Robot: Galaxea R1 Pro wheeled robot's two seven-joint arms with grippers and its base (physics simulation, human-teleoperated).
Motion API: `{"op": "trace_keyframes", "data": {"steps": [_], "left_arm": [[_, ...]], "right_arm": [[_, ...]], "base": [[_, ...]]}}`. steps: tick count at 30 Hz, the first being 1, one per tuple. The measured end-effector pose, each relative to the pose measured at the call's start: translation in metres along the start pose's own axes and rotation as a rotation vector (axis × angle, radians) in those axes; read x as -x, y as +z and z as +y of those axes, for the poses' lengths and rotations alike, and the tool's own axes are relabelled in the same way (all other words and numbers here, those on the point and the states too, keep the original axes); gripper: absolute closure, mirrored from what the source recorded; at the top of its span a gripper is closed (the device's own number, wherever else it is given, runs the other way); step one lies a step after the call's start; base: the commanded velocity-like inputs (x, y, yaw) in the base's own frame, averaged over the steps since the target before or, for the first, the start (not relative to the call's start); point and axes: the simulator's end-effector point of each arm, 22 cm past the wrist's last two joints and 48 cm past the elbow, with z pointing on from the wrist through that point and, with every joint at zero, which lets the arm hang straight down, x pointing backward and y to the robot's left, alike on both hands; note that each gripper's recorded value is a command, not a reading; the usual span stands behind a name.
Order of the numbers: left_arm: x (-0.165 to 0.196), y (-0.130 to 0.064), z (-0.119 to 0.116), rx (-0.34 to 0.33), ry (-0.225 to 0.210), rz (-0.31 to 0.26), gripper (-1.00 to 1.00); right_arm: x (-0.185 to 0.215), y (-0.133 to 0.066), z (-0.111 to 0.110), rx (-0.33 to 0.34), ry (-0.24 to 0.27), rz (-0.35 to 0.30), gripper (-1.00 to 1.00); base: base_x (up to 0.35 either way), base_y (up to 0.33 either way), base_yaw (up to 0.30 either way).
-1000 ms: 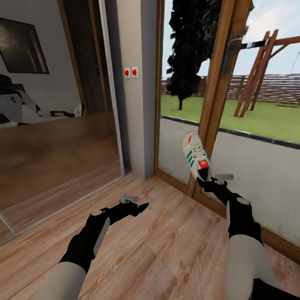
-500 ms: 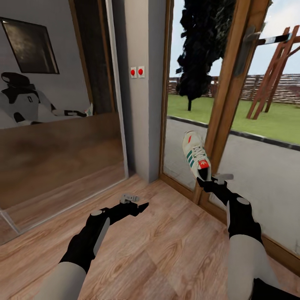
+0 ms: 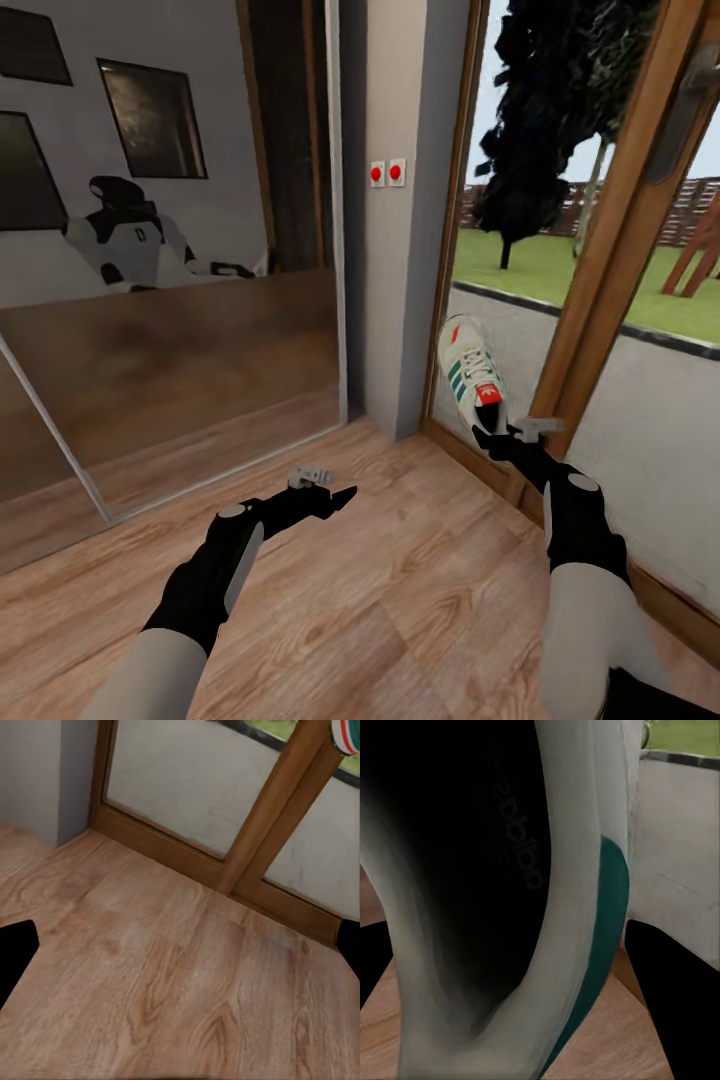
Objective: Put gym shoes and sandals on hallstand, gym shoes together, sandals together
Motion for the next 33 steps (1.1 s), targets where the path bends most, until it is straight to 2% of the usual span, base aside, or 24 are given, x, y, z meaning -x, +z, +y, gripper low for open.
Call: {"op": "trace_keyframes", "data": {"steps": [8, 19, 27, 33], "left_arm": [[0.0002, -0.0001, 0.0, 0.0, 0.0, 0.0, -1.0], [0.0003, -0.0001, -0.0001, 0.0, 0.001, 0.0, -1.0], [0.0002, -0.0002, -0.0002, 0.0, 0.001, 0.0, -1.0], [0.0001, 0.0, 0.0001, 0.001, 0.0, 0.0, -1.0]], "right_arm": [[0.0004, -0.0001, 0.0001, 0.0, 0.0, 0.0, 1.0], [0.0004, -0.0003, -0.0001, 0.0, 0.001, 0.0, 1.0], [0.0003, -0.0002, -0.0001, 0.0, 0.001, 0.0, 1.0], [0.0001, -0.0001, 0.0, 0.0, 0.0, 0.0, 1.0]], "base": [[0.093, -0.052, 0.292], [0.254, -0.205, 0.095], [0.23, -0.217, 0.276], [0.099, -0.075, 0.295]]}}
